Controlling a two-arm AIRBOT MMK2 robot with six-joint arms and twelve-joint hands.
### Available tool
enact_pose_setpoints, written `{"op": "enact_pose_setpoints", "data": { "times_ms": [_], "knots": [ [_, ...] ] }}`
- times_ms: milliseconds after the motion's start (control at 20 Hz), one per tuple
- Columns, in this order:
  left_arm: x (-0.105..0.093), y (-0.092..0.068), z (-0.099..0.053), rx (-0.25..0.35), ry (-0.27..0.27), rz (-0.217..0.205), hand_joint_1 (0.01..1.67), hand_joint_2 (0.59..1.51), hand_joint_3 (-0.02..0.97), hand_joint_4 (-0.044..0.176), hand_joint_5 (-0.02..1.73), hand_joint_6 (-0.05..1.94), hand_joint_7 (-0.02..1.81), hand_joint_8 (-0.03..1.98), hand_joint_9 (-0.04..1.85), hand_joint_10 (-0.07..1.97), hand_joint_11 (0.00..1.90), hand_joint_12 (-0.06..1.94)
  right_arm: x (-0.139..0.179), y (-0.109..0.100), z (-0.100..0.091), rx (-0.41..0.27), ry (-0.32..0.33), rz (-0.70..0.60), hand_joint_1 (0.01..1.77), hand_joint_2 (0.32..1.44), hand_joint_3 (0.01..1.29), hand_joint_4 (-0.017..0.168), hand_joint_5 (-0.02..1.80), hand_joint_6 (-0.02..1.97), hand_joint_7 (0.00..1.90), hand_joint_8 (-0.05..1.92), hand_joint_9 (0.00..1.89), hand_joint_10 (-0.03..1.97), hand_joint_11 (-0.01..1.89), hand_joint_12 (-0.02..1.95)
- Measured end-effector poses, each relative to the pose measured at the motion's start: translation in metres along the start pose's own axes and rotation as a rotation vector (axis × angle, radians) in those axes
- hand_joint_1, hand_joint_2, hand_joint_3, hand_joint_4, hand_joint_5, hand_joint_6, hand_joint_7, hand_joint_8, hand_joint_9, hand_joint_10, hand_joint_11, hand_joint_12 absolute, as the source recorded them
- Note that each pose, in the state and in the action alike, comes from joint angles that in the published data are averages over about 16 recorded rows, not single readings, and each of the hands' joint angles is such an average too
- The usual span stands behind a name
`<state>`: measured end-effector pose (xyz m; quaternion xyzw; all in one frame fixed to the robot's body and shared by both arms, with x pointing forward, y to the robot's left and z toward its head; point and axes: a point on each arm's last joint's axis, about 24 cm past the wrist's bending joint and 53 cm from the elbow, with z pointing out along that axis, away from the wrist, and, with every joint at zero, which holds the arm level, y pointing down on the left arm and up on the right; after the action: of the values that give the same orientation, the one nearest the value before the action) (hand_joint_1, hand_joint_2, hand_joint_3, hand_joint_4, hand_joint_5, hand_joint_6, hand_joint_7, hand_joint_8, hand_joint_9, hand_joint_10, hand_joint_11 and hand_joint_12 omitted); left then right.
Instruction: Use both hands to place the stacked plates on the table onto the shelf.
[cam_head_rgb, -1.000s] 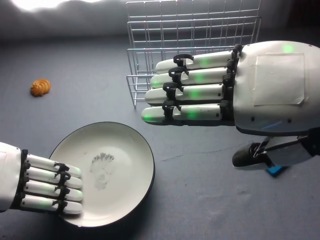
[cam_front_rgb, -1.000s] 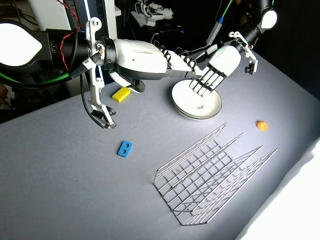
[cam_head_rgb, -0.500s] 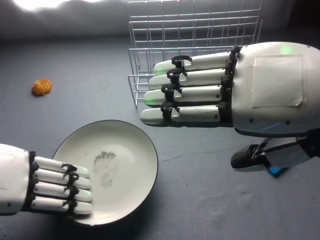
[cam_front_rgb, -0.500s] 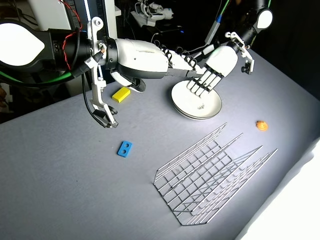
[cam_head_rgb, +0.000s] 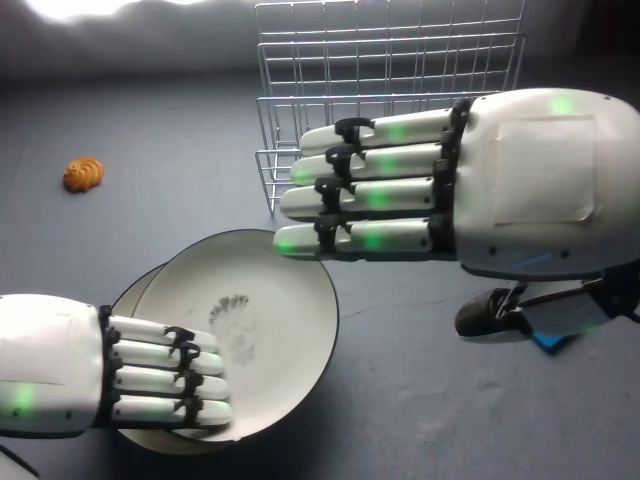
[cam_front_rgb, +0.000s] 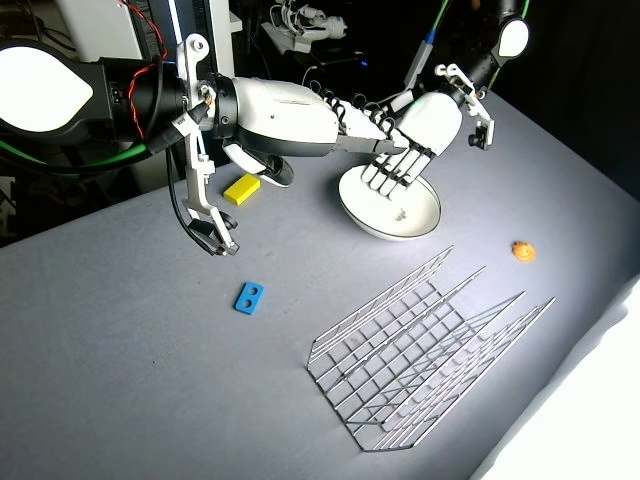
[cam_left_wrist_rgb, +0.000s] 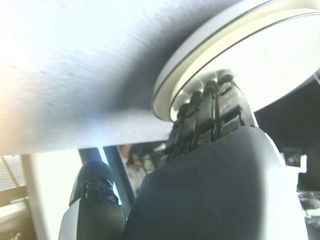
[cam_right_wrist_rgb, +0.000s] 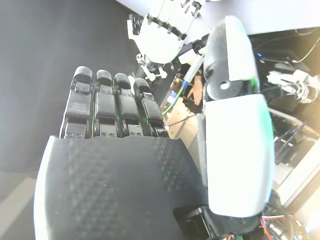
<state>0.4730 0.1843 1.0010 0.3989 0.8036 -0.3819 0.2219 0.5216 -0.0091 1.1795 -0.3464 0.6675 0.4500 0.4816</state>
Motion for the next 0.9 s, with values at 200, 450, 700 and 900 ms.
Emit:
{"op": "enact_pose_setpoints", "data": {
  "times_ms": [200, 450, 700, 900],
  "knots": [
    [-0.008, -0.007, 0.008, 0.003, -0.031, -0.02, 0.02, 1.12, 0.014, -0.01, -0.01, -0.03, -0.01, -0.01, -0.01, -0.01, 0.02, -0.01, 0.004, -0.002, 0.007, 0.0, 0.004, -0.017, 1.02, 1.01, 0.01, 0.005, 0.02, 0.02, 0.01, 0.01, 0.02, 0.0, 0.02, 0.0],
    [-0.02, -0.015, 0.018, 0.01, -0.07, -0.042, 0.02, 1.12, 0.014, -0.01, -0.02, -0.03, -0.01, -0.01, -0.01, 0.0, 0.02, 0.0, 0.014, -0.008, 0.021, 0.011, 0.021, -0.037, 1.03, 1.01, 0.01, 0.005, 0.02, 0.02, 0.01, 0.01, 0.02, 0.0, 0.02, 0.0],
    [-0.028, -0.02, 0.025, 0.016, -0.098, -0.057, 0.02, 1.121, 0.015, -0.009, -0.01, -0.02, 0.0, 0.0, -0.01, -0.01, 0.02, 0.0, 0.027, -0.018, 0.038, 0.032, 0.046, -0.06, 1.06, 1.0, 0.01, 0.005, 0.02, 0.02, 0.01, 0.01, 0.02, 0.0, 0.02, 0.0],
    [-0.033, -0.022, 0.028, 0.02, -0.111, -0.063, 0.02, 1.121, 0.015, -0.008, -0.01, -0.02, 0.01, 0.0, -0.01, -0.01, 0.01, -0.01, 0.04, -0.025, 0.053, 0.047, 0.071, -0.076, 1.06, 1.0, 0.01, 0.005, 0.02, 0.02, 0.01, 0.01, 0.02, 0.0, 0.02, 0.0]
  ]
}}
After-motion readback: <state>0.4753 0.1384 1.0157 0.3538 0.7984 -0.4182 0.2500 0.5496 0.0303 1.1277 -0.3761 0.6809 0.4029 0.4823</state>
